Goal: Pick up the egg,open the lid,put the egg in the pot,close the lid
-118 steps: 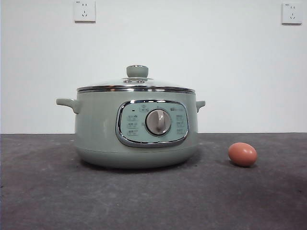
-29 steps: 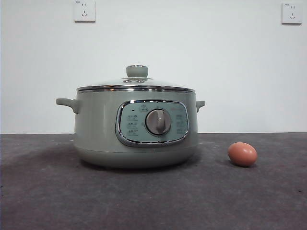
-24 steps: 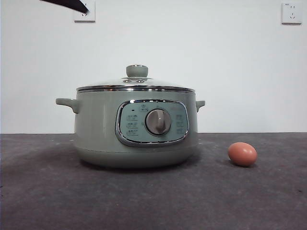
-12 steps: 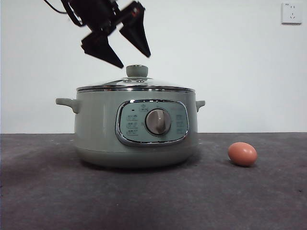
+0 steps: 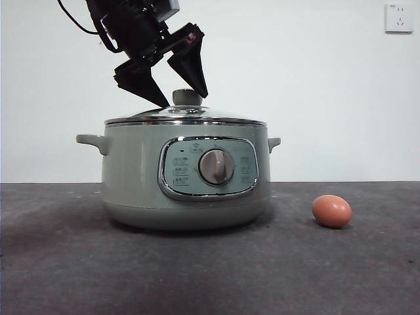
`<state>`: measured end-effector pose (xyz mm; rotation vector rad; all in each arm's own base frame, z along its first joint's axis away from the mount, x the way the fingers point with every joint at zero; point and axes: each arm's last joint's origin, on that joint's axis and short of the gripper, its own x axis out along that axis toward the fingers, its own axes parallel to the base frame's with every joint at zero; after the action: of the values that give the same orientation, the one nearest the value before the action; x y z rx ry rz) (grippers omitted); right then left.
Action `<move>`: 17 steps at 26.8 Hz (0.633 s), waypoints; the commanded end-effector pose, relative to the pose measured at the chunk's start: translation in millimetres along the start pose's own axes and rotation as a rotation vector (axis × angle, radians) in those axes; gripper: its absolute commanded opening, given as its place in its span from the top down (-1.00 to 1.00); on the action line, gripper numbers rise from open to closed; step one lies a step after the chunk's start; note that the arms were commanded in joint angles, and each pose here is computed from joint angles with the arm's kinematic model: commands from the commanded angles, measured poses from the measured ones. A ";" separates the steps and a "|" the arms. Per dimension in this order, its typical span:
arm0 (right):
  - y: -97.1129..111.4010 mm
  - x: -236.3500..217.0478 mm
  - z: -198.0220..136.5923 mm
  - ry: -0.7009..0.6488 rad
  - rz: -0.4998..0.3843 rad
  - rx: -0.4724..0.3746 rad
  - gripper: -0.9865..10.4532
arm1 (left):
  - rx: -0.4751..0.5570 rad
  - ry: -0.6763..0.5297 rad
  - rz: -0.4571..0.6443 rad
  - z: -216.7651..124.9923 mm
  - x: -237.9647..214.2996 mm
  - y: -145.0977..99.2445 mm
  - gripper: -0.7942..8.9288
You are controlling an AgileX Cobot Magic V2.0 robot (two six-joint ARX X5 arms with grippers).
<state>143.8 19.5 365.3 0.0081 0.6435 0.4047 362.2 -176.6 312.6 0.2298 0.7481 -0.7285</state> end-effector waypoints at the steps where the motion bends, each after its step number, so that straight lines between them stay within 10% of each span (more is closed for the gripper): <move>1: 0.1 -0.4 1.6 -0.011 0.003 -0.007 -0.22 | 0.012 0.016 -0.013 -1.4 7.3 -3.2 -0.16; 17: 0.1 -0.4 1.6 -0.011 0.003 -0.007 -0.22 | 0.007 0.049 -0.037 -3.6 8.6 -10.7 0.85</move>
<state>144.5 19.5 365.4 0.0078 0.6412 0.4048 356.2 -184.9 311.6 0.2460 0.7677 -0.7529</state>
